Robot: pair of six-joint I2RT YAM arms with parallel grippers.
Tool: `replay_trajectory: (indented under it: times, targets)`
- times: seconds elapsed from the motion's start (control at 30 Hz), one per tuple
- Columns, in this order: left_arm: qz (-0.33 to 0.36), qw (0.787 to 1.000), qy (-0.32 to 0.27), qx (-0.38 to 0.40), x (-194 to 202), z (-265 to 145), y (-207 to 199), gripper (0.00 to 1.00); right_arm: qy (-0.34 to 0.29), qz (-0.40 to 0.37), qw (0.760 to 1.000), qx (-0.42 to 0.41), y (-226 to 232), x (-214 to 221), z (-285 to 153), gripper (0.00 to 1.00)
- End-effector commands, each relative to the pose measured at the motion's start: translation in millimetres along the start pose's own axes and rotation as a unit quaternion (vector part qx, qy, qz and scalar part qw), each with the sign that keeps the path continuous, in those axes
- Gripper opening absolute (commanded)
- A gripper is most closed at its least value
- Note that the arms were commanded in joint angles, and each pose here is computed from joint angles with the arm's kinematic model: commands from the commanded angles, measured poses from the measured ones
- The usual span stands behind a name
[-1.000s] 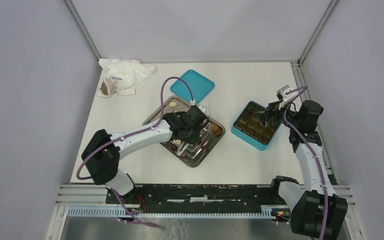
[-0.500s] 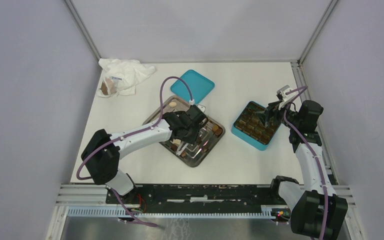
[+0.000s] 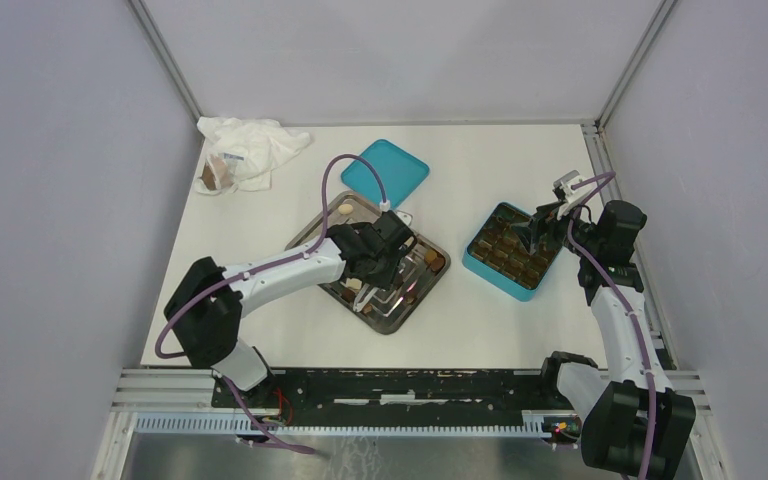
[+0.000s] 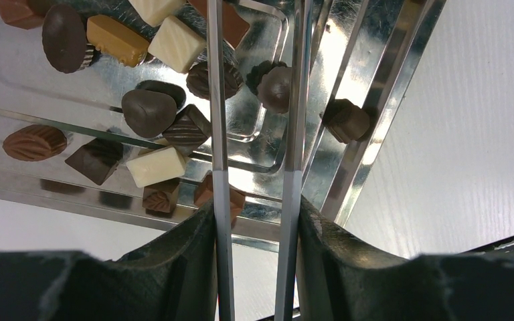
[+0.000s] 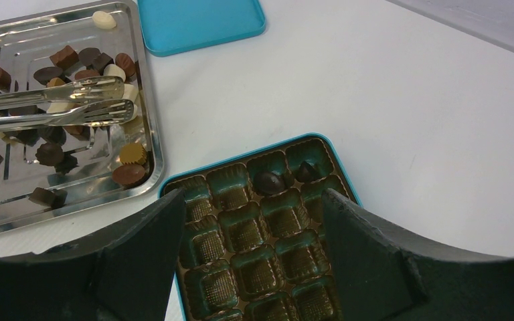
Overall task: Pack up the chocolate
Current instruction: Pick up the fake chocolate from the plate.
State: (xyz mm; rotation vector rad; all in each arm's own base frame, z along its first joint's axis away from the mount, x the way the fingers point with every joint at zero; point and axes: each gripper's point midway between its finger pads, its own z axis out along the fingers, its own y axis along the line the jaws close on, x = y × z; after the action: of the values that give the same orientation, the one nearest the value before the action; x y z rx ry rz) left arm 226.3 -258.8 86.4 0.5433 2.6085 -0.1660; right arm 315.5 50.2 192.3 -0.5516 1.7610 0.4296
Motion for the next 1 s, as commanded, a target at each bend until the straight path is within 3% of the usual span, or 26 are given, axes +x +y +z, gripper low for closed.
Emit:
replay_trajectory:
  times: [0.0,0.8,0.97]
  targets:
    - [0.014,1.0,-0.019,0.001,-15.5,-3.3,0.1,0.46,-0.013,-0.015,1.0,-0.006,1.0,-7.8,-1.0,0.8]
    - [0.019,1.0,-0.006,-0.005,-13.2,5.2,-0.9,0.44,-0.014,-0.016,1.0,-0.006,1.1,-8.4,-1.1,0.8]
    - [0.015,1.0,-0.014,-0.001,-16.2,-0.2,-1.0,0.21,-0.014,-0.017,1.0,-0.007,1.4,-8.7,-1.2,0.8]
